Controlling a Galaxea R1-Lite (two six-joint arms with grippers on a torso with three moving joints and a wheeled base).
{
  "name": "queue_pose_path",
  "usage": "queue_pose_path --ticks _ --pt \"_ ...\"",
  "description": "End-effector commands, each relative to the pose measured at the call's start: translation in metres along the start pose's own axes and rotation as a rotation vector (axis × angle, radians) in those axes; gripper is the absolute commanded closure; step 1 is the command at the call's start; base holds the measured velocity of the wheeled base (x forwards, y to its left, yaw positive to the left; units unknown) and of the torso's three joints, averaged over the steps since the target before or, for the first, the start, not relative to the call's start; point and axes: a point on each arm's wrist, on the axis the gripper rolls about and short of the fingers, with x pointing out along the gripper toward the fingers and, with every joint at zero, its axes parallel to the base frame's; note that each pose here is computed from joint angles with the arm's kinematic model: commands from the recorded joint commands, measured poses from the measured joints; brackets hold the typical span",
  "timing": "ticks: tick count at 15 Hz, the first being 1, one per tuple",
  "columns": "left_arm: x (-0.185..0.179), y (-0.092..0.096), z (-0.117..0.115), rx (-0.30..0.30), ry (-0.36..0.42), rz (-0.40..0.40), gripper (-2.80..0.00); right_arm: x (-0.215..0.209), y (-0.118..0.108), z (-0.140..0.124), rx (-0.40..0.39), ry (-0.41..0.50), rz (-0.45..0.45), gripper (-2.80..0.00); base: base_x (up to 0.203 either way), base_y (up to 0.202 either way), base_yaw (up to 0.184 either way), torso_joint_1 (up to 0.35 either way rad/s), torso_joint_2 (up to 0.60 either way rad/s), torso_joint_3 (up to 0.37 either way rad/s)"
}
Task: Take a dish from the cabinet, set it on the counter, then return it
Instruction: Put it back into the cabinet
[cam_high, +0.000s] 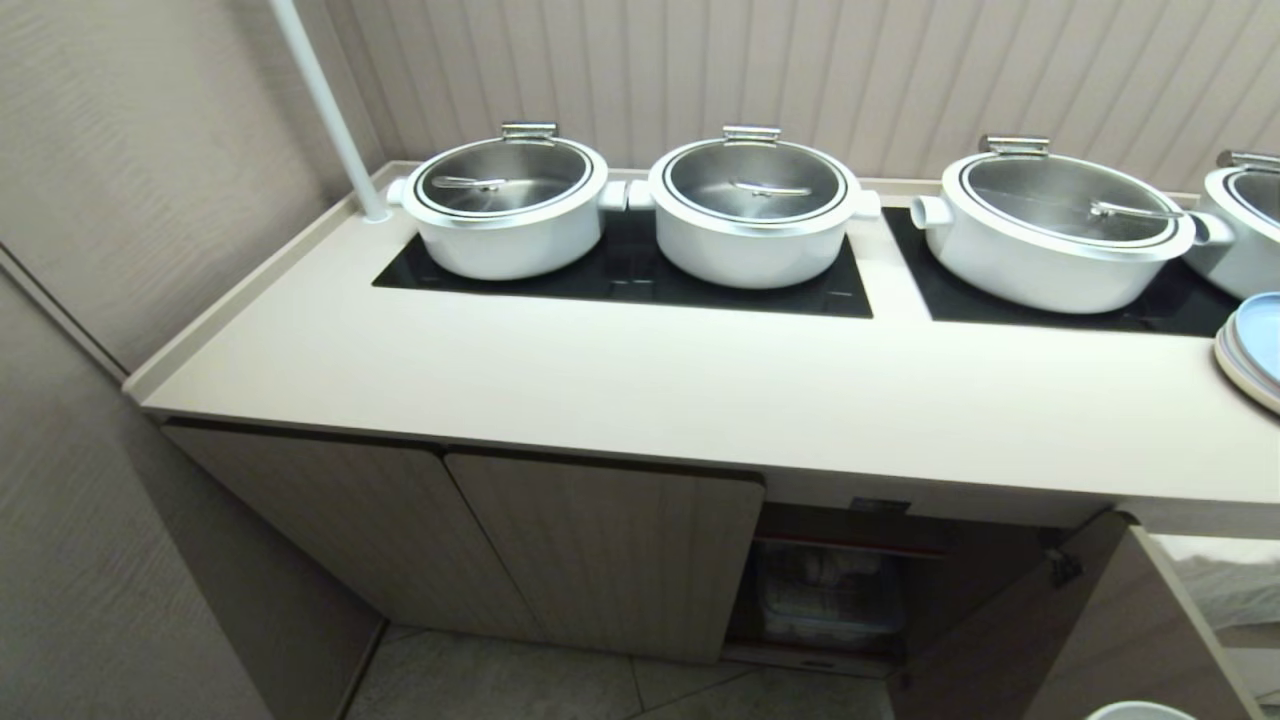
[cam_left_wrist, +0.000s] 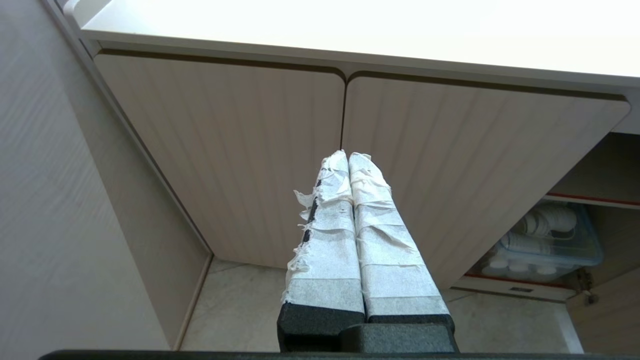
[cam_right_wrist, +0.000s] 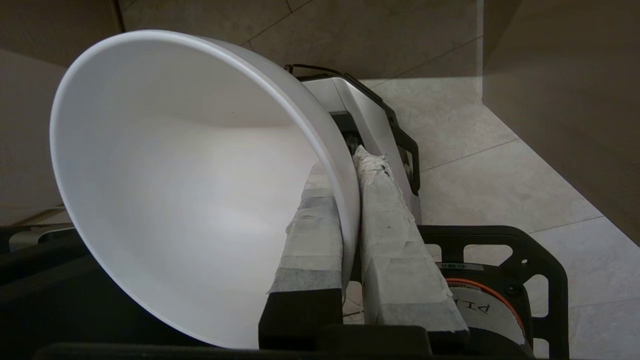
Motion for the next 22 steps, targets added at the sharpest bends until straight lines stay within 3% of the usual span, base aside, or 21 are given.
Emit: queue_pose_path --ticks 1,22 --pt "-0.0001 0.0000 0.0003 -0.001 -0.002 0.000 0.00 -0.0001 0.0002 0.0004 0.002 0.002 0.000 0.00 0.000 0.000 0.000 -0.058 0.15 0.076" --pt "0.0000 0.0000 0.0001 -0.001 -0.001 0.001 0.00 0.0000 0.0006 0.0010 0.000 0.002 0.001 0.00 0.000 0.000 0.000 -0.109 0.24 0.121"
